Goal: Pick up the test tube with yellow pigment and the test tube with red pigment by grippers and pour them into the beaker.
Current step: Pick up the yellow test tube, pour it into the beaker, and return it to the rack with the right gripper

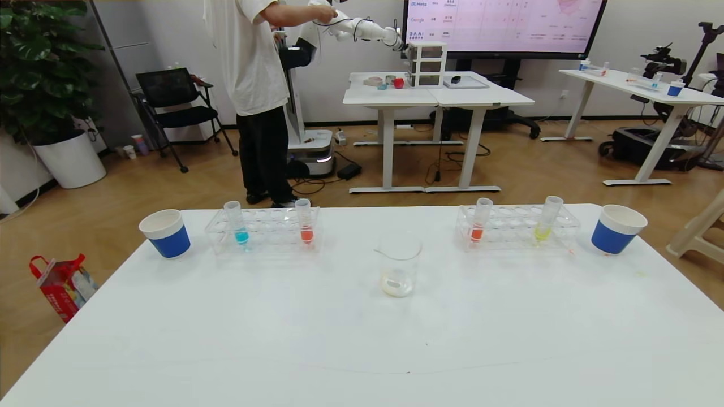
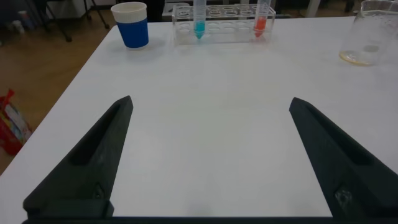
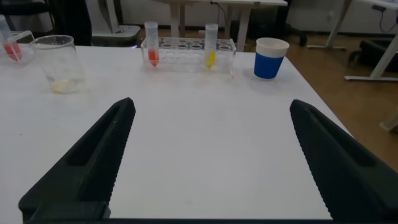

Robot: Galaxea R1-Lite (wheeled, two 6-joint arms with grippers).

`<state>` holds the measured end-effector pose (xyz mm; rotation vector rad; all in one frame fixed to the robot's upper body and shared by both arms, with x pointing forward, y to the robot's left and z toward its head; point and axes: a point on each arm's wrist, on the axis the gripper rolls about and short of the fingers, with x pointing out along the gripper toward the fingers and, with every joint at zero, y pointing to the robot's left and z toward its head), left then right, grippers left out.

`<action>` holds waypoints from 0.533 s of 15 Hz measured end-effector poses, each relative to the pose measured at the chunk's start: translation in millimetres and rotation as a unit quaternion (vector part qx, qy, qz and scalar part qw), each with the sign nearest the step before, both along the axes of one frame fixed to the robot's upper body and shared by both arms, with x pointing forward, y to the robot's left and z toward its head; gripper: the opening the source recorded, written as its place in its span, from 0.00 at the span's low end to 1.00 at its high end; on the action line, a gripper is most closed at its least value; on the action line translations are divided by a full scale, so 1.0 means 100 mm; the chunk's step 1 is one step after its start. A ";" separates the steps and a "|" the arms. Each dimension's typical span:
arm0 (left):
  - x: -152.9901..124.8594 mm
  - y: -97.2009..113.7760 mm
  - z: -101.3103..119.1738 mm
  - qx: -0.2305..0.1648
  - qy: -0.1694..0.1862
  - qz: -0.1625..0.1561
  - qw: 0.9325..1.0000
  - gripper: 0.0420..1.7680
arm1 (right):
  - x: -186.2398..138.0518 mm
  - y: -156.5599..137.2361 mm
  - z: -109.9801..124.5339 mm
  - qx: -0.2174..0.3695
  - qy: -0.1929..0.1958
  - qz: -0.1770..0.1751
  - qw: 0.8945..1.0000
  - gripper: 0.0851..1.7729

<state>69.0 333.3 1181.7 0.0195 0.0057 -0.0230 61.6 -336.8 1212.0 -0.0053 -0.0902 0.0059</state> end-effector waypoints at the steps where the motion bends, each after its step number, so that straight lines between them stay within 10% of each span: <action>1: 0.00 0.00 0.00 0.000 0.000 0.000 1.000 0.99 | -0.01 0.00 0.11 0.000 -0.008 0.002 1.000 0.98; 8: 0.00 0.00 0.00 0.000 0.000 0.000 1.000 0.99 | 0.21 0.00 0.74 0.008 0.024 0.051 0.998 0.98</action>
